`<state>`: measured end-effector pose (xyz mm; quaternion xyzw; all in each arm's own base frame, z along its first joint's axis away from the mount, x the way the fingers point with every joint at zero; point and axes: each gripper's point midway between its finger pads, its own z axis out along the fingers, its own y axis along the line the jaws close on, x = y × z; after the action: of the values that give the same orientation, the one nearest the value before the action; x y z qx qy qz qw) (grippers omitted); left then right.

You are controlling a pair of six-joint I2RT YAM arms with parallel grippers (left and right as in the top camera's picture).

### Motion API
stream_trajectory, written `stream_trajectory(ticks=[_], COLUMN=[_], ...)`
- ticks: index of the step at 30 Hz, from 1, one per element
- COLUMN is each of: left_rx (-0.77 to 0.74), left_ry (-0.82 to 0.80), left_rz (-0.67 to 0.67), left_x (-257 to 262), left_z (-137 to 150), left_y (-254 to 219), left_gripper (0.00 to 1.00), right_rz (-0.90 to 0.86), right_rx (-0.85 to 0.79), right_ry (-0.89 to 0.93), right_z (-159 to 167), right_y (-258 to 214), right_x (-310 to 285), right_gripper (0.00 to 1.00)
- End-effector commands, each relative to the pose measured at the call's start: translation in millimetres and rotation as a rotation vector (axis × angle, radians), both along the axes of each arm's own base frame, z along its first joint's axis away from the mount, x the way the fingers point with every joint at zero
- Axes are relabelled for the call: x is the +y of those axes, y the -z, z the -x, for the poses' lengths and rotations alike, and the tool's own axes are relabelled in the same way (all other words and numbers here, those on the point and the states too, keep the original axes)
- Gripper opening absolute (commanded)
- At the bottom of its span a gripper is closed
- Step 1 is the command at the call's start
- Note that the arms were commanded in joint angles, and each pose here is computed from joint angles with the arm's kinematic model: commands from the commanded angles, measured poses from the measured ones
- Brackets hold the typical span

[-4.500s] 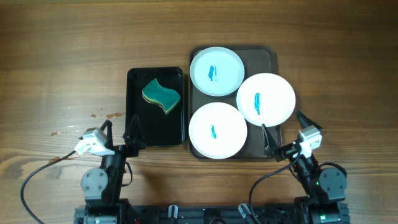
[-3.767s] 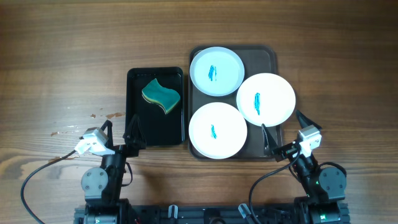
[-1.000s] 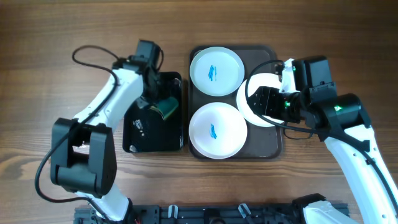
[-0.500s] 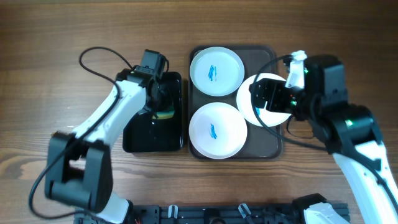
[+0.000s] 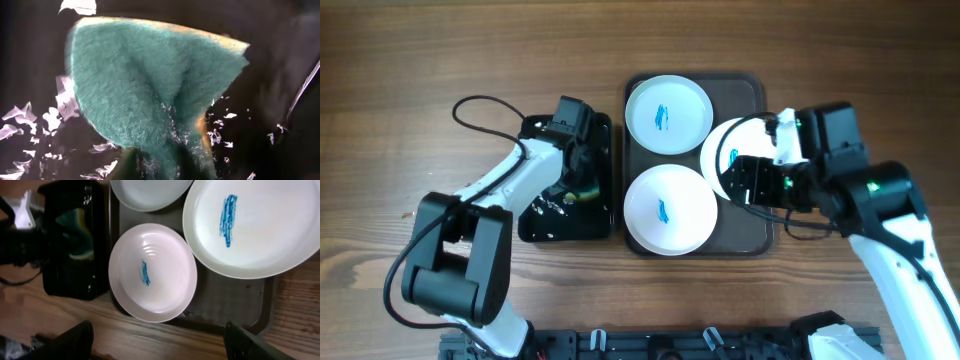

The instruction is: Clean dirty plates on tray and stack at the side

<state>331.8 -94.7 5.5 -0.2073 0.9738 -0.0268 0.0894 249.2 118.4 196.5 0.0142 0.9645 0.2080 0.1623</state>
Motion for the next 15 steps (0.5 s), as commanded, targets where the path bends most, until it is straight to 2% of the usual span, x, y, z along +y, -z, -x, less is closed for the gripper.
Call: stream_trajectory(ticks=[1, 3, 7, 12, 15], left_rx=[0.010, -0.018, -0.074, -0.199, -0.237], left_ry=[0.034, 0.070, 0.135, 0.159, 0.196], left_rz=[-0.045, -0.043, -0.043, -0.010, 0.033], left_x=[5, 3, 3, 4, -1], left_z=[-2, -10, -10, 0, 10], left_y=[6, -29, -83, -136, -157], left_gripper=[0.04, 0.04, 0.04, 0.04, 0.04], right_rz=[-0.021, -0.012, 0.003, -0.009, -0.004], right_rx=[0.136, 0.183, 0.241, 0.318, 0.310], right_ry=[-0.064, -0.058, -0.060, -0.126, -0.166], right_z=[15, 17, 23, 28, 23], right_y=[42, 83, 133, 164, 179], right_x=[9, 9, 7, 15, 28], right_gripper=[0.76, 0.65, 0.54, 0.49, 0.47])
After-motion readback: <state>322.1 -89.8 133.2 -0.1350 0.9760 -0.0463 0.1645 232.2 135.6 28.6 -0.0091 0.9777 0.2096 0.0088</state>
